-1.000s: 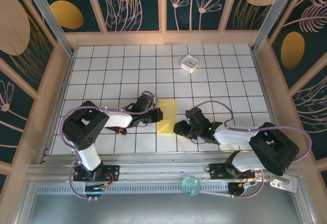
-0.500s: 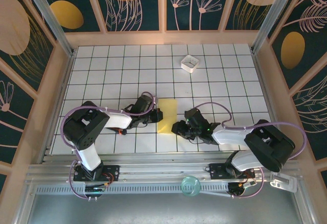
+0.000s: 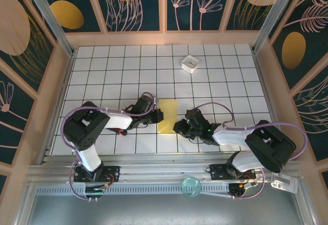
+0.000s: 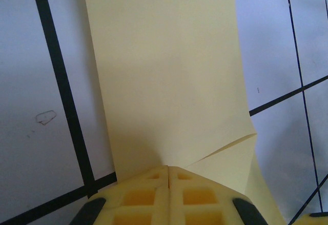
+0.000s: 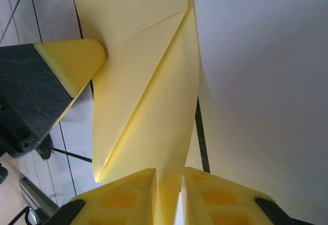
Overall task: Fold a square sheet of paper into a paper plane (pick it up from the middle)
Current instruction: Turn over the paper at the center of the table.
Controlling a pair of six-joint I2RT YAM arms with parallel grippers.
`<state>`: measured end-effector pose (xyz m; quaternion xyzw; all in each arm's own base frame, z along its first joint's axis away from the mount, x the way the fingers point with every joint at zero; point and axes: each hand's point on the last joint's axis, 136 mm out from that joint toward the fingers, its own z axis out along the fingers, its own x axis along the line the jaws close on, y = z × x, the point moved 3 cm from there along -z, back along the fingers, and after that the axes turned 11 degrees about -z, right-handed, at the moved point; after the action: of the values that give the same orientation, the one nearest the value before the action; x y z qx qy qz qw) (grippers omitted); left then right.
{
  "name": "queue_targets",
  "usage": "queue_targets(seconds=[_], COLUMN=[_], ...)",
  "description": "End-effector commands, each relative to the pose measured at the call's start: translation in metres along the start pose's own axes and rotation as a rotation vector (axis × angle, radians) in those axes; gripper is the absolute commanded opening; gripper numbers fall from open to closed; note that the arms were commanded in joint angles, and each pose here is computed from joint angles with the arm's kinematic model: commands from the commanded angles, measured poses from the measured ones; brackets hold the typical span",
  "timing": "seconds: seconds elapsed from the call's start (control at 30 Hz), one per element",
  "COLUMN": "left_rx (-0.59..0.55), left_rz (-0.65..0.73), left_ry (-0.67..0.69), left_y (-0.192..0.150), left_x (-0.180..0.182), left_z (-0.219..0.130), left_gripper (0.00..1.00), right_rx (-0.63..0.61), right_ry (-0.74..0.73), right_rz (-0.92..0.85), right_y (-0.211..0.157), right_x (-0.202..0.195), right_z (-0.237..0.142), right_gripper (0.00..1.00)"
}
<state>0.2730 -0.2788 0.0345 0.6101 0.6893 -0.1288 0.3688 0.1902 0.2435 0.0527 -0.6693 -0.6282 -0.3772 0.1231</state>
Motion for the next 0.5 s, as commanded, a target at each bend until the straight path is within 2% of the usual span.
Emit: queue_targets(seconds=[0.0,0.2,0.33,0.47], left_rx=[0.081,0.069,0.056,0.02], left_rz=[-0.029,-0.032,-0.041,-0.051], left_ry=[0.123,0.102,0.053,-0.022], left_y=[-0.021,-0.016,-0.011,0.0], left_x=[0.036,0.028,0.015,-0.007], left_z=[0.006,0.005,0.002,-0.007], left_gripper=[0.0,0.01,0.08,0.23], right_rx=[-0.041,-0.063,-0.076,-0.072], right_ry=[-0.012,-0.05,-0.068,-0.127], right_rz=[0.019,0.026,0.005,-0.073], right_y=[0.004,0.007,0.011,0.015], right_x=[-0.004,-0.01,-0.011,-0.015], right_z=[0.002,0.001,0.0,-0.004], right_gripper=[0.16,0.03,0.0,0.0])
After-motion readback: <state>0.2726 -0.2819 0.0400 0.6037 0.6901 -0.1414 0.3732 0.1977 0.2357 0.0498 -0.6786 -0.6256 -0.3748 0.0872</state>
